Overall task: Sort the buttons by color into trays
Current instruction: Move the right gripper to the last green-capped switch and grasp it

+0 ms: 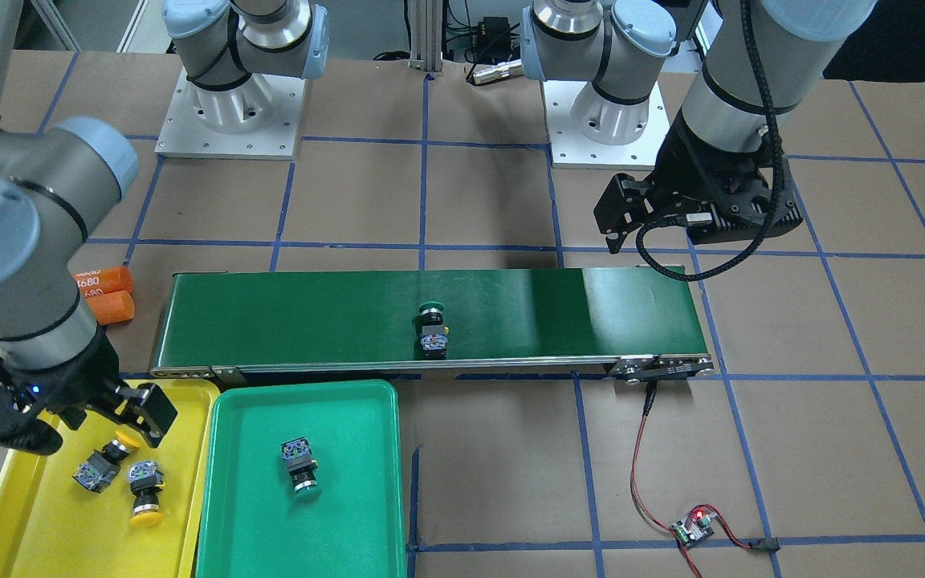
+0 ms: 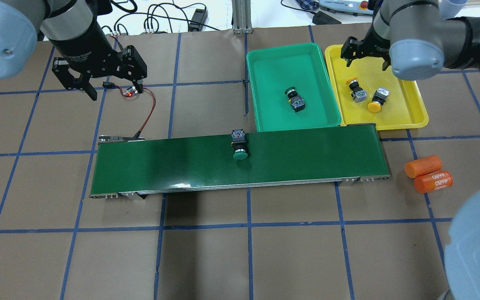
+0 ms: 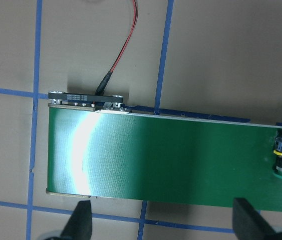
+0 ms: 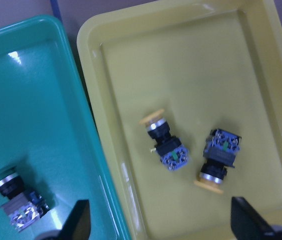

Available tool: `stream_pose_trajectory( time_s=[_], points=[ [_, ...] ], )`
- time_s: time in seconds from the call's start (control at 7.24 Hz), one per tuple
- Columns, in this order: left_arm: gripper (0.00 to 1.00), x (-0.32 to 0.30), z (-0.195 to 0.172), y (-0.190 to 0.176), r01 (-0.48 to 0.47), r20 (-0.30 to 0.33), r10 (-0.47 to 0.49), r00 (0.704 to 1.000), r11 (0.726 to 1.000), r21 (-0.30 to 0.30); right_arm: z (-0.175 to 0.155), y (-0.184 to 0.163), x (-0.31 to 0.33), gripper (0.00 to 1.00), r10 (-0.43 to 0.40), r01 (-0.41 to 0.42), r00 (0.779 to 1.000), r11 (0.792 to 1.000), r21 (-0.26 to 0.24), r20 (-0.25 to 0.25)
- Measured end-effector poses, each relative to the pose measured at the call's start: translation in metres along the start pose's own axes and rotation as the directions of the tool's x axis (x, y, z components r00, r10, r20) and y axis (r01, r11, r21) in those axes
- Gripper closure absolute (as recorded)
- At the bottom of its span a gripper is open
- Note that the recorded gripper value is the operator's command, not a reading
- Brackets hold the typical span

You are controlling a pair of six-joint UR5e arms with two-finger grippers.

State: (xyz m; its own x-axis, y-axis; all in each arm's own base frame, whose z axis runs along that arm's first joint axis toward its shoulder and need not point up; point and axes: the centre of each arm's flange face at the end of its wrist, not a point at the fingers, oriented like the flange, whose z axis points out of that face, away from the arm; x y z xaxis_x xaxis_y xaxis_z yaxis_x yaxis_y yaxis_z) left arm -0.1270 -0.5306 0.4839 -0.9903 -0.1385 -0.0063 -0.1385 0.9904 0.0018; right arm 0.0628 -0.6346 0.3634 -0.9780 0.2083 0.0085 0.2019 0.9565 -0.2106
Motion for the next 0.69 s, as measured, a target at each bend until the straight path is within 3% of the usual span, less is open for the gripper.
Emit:
stream_pose_trajectory(
  time_s=[0.28,0.41,0.69],
  points=[
    [0.0,0.001,-0.005,-0.005,-0.001,-0.002,0.001,1.0,1.0,0.008,-0.08,0.05,-0.016,0.0,-0.038,0.038,0.999,0.996,-0.079,0.009],
    [0.0,0.002,-0.005,-0.006,-0.001,-0.002,0.001,1.0,1.0,0.008,-0.083,0.073,-0.046,0.0,-0.093,0.095,0.995,0.989,-0.117,0.019],
    [0.0,0.002,-0.005,-0.006,-0.001,-0.004,0.001,1.0,1.0,0.009,-0.056,0.095,-0.099,0.0,-0.175,0.181,0.983,0.972,-0.15,0.054]
  ],
)
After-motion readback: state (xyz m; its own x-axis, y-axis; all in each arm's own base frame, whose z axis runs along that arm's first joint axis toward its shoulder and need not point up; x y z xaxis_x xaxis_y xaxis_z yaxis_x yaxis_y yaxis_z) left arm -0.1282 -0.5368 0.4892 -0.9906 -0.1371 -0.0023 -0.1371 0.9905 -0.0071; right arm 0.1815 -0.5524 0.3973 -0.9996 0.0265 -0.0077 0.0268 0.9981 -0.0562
